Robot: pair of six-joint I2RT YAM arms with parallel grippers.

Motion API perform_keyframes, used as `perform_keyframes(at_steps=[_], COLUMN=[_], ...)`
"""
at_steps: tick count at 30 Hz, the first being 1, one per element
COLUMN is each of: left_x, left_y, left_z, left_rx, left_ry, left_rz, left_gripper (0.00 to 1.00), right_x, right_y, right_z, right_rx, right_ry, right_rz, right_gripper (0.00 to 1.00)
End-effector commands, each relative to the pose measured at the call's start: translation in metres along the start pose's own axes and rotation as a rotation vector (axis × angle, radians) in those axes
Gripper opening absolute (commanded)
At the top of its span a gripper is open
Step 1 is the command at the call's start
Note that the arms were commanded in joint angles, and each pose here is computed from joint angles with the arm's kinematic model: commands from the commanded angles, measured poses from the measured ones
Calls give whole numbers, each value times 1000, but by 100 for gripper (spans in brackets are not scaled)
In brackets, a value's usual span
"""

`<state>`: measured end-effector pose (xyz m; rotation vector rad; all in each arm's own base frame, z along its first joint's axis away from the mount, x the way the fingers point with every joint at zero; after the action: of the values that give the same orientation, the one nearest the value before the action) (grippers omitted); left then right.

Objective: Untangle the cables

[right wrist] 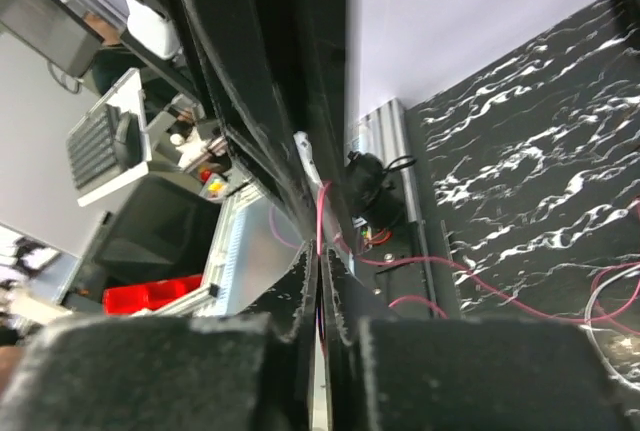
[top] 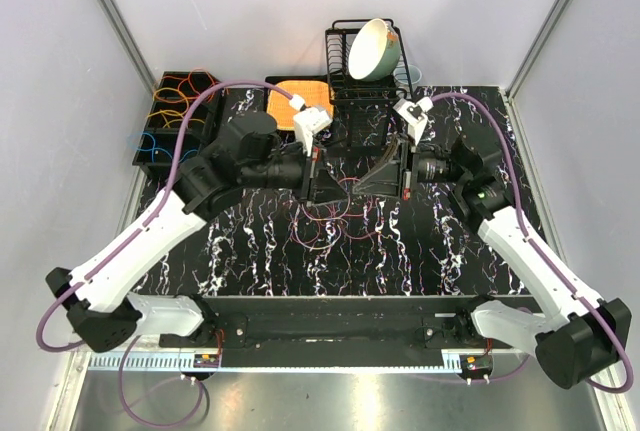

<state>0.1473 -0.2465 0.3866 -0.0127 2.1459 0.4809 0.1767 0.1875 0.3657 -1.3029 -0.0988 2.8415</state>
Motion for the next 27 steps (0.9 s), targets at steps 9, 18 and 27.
perform_keyframes(at_steps=[9, 18, 27], left_x=[-17, -7, -12], left_y=[11, 7, -42], left_z=[17, 9, -5], left_rx=[-351, -520, -617], left_ry=[-30, -153, -243], left_rz=[-198, -289, -268], left_gripper=[99, 93, 82], right_x=[-70, -73, -71], right_y=[8, 7, 8], right_z=[43, 24, 25], right_rx=[321, 409, 411], right_ry=[215, 160, 162], right_rz=[-277, -302, -301], right_gripper=[0, 0, 0])
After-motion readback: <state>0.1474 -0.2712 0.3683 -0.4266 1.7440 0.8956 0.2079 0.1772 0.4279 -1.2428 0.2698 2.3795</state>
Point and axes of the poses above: each gripper's point midway between its finger pads, its own y axis back along the fingers, its own z axis along the line the jaws close on, x = y × z, the point moved 8 cm from there along y, back along the fingers, and after that the axes turned 3 degrees about -y, right-handed, at the moved point
